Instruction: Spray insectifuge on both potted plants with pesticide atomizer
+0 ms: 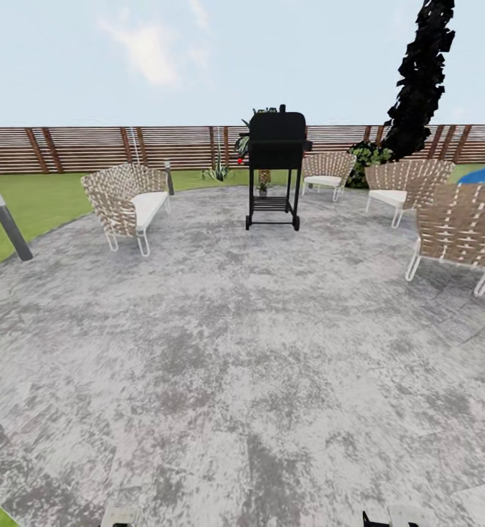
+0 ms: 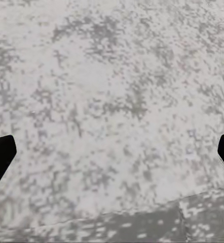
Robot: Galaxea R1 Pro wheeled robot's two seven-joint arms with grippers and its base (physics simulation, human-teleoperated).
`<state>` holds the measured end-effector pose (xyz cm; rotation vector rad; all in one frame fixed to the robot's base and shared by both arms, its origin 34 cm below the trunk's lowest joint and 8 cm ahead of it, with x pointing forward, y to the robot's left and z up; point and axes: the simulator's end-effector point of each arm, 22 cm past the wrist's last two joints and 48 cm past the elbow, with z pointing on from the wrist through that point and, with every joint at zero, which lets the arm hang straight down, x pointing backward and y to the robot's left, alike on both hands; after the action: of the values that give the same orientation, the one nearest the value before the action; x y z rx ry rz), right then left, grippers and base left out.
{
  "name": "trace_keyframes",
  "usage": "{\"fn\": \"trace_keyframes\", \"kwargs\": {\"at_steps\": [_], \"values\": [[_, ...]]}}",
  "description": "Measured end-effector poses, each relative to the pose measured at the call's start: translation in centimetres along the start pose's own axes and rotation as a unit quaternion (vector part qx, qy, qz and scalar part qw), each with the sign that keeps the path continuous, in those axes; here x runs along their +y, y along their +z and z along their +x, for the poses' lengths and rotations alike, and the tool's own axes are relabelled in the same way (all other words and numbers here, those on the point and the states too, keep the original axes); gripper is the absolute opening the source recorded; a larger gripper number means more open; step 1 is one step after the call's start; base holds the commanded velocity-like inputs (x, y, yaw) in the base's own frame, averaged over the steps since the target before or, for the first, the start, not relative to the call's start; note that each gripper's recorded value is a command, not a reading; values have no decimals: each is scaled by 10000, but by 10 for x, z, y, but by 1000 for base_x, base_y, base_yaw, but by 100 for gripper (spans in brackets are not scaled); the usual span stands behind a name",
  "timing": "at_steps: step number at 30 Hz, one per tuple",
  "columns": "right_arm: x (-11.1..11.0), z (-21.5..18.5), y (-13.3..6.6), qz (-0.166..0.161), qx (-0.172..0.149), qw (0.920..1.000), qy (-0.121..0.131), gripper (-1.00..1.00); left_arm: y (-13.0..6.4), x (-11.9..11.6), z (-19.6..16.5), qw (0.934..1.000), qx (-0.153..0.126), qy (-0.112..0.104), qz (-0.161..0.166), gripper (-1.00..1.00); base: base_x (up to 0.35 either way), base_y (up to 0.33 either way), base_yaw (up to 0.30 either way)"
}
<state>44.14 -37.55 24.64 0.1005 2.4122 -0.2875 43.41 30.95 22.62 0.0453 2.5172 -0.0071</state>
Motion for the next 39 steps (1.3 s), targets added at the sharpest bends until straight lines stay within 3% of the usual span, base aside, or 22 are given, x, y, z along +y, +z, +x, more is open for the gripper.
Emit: {"fn": "trace_keyframes", "kwargs": {"at_steps": [39], "values": [[0, 0, 0, -1, -3, 10000, 1, 100, 0, 0, 0, 10000, 1, -4, -2, -100, 339, 0, 0]]}}
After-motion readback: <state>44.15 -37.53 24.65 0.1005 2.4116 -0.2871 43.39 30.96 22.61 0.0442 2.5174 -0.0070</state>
